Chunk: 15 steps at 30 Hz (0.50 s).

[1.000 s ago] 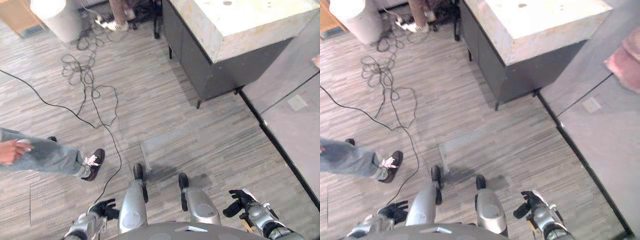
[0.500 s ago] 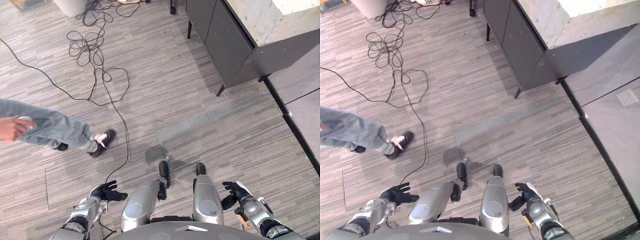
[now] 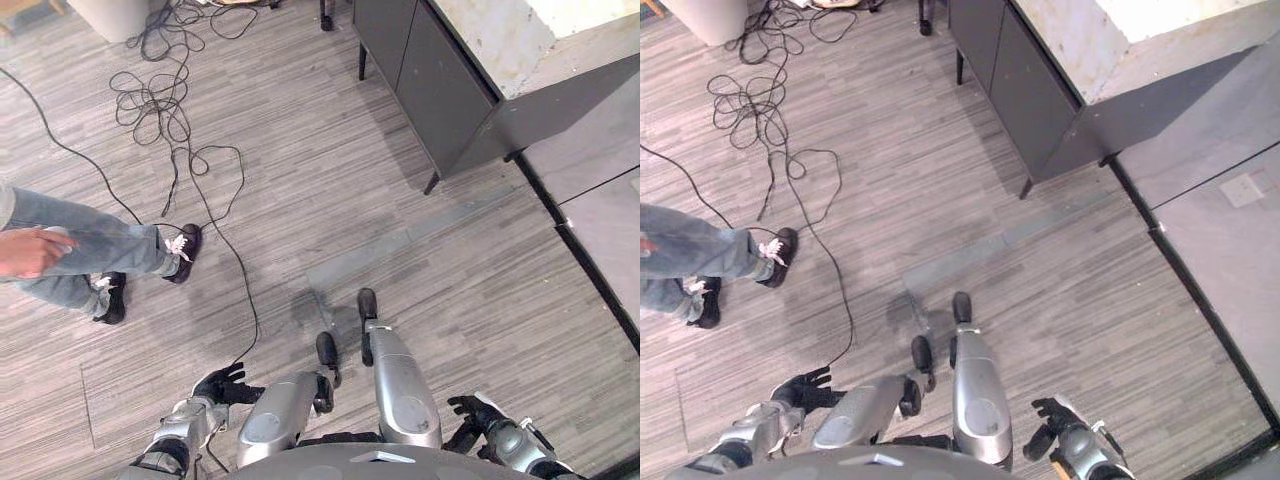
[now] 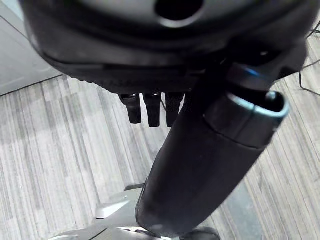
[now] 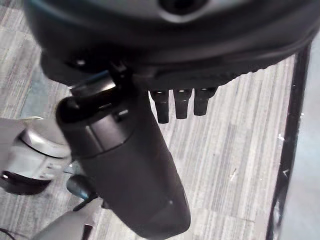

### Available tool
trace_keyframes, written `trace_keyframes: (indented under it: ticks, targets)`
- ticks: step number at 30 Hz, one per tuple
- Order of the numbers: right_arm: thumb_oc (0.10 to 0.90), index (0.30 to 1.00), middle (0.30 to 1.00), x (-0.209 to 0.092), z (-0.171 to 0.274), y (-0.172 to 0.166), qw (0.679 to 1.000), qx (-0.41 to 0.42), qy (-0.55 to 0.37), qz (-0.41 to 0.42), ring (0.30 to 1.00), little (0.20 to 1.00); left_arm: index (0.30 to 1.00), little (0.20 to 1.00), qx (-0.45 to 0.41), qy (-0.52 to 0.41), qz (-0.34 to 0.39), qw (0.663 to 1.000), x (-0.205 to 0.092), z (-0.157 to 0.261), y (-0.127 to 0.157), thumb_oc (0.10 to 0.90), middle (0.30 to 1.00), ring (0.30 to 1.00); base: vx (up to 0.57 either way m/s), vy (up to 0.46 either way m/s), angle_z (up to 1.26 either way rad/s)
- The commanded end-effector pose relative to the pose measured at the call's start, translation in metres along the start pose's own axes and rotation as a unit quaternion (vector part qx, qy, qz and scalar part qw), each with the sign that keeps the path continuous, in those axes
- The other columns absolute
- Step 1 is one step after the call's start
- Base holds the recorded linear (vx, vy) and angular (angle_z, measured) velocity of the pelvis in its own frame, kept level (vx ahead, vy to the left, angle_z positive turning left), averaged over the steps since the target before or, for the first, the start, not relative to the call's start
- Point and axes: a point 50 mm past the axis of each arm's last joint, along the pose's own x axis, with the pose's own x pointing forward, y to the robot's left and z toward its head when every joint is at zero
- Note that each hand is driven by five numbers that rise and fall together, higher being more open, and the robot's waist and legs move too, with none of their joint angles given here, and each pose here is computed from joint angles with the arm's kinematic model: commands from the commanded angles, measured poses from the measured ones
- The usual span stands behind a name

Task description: Organize the bathroom.

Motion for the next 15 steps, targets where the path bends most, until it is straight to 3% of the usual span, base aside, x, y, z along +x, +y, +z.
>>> trace_keyframes:
  ticks: [1, 10, 15]
  targets:
    - [0.8, 0.9, 0.9, -0.002, -0.011, -0.021, 0.999, -0.02, 0.013, -0.031, 0.9, 0.9, 0.9, 0.9, 0.02, -0.001, 0.015, 1.0, -0.007, -0.01, 0.02, 0.8, 0.9, 0.9, 0.08, -0.023, 0.11]
    - [0.8, 0.9, 0.9, -0.003, -0.018, -0.014, 0.999, 0.016, 0.037, -0.024, 0.9, 0.9, 0.9, 0.9, 0.014, 0.014, 0.018, 1.0, -0.008, -0.024, 0.014, 0.8, 0.9, 0.9, 0.13, -0.032, 0.26]
    - [0.8, 0.9, 0.9, 0.001, -0.009, -0.016, 0.998, 0.039, 0.034, -0.041, 0.9, 0.9, 0.9, 0.9, 0.017, 0.024, 0.025, 0.999, -0.009, -0.02, 0.02, 0.8, 0.9, 0.9, 0.32, 0.294, -1.06]
